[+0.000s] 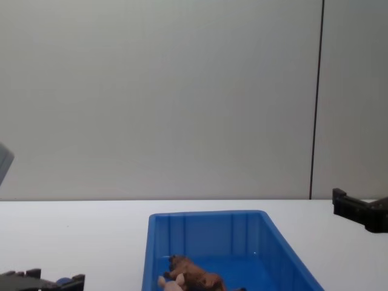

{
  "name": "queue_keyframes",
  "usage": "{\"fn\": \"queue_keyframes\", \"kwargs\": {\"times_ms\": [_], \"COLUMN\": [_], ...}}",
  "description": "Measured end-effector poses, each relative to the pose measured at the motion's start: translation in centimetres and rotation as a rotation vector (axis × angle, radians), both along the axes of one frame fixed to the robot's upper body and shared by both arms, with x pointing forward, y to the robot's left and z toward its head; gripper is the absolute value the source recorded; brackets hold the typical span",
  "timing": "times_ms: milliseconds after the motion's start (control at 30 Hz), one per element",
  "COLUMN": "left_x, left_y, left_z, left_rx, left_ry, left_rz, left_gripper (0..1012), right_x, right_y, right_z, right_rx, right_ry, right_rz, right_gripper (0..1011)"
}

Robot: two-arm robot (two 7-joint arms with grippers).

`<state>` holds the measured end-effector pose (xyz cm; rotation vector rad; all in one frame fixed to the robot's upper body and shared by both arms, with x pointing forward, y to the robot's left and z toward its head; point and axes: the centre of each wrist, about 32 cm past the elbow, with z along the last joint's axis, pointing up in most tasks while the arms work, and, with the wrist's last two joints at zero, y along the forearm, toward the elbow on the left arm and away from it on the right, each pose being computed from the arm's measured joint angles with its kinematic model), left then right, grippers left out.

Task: Pick up the two dolls from the table and place them into the box.

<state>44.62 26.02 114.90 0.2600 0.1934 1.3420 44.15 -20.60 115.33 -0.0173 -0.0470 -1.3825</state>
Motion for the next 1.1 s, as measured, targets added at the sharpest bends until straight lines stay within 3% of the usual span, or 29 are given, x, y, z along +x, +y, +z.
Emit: {"fn": "queue_keyframes", "kwargs": {"times_ms": [33, 167, 233, 267, 467, 800, 967, 1100], "left_x": [-0.01, -0.01, 0.01, 0.02, 0.18, 0.41, 0.47, 0.54], "left_y": [0.07, 0.4, 0.55, 0.6, 0.96, 1.11, 1.08, 0.96], "left_z": [-0.13, -0.66, -0.94, -1.04, -1.75, -2.25, -2.09, -1.54], "left_rx": [-0.002, -0.012, -0.019, -0.02, -0.036, -0.055, -0.06, -0.062], "left_ry": [0.001, 0.002, 0.001, 0.003, -0.007, -0.031, -0.058, -0.091], "left_rz": [0.0, -0.002, -0.005, -0.005, -0.017, -0.045, -0.06, -0.081], "left_gripper": [715, 645, 531, 531, 314, 235, 207, 185], "right_x": [0.0, 0.0, 0.0, 0.0, 0.0, 0.0, 0.0, 0.0], "right_y": [0.0, 0.0, 0.0, 0.0, 0.0, 0.0, 0.0, 0.0], "right_z": [0.0, 0.0, 0.0, 0.0, 0.0, 0.0, 0.0, 0.0], "right_rx": [0.0, 0.0, 0.0, 0.0, 0.0, 0.0, 0.0, 0.0], "right_ry": [0.0, 0.0, 0.0, 0.0, 0.0, 0.0, 0.0, 0.0], "right_rz": [0.0, 0.0, 0.0, 0.0, 0.0, 0.0, 0.0, 0.0], "right_gripper": [1001, 1001, 1001, 1001, 1001, 1001, 1001, 1001]}}
